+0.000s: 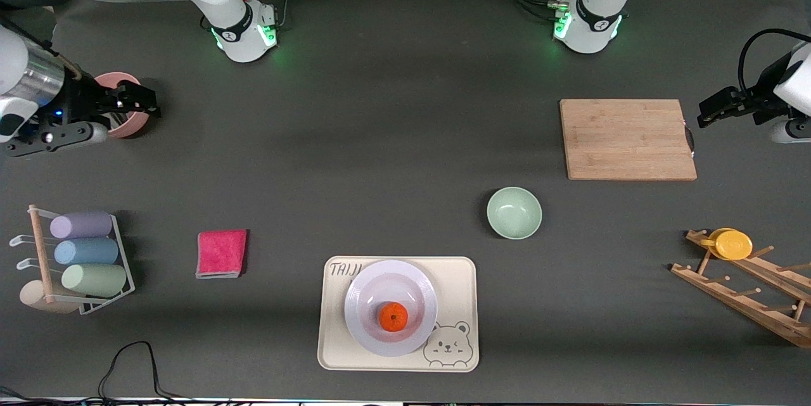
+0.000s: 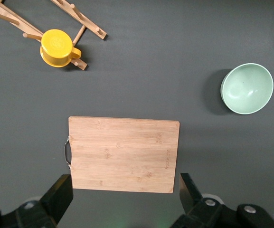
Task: Place orange and plate with both arms
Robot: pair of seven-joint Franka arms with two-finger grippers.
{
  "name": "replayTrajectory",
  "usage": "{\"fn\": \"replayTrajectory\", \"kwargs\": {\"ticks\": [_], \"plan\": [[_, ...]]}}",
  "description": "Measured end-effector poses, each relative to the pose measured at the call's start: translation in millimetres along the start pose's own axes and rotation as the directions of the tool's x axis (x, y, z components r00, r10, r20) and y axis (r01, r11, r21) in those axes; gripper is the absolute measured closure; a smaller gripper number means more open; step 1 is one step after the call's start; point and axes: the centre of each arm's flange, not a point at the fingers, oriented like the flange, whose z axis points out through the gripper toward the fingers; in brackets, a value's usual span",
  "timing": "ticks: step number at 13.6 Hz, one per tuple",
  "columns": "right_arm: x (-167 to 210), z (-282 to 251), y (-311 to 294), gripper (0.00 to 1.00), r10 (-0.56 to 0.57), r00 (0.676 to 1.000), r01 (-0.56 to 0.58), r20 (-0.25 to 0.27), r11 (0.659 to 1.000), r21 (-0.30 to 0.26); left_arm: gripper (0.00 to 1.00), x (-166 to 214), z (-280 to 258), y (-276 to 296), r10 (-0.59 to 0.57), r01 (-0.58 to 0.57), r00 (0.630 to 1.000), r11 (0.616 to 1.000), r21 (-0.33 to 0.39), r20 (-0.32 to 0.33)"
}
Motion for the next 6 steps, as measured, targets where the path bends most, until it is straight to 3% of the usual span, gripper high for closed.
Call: {"fn": "replayTrajectory", "kwargs": {"ticks": [6], "plan": [[2.9,-8.5,3.1,0.0,0.014,0.999,-0.014,-0.043,1.0,-0.004,0.0,0.3,0.8,0.1,0.004,-0.004,1.0,1.0,-0.001,0.002]]}}
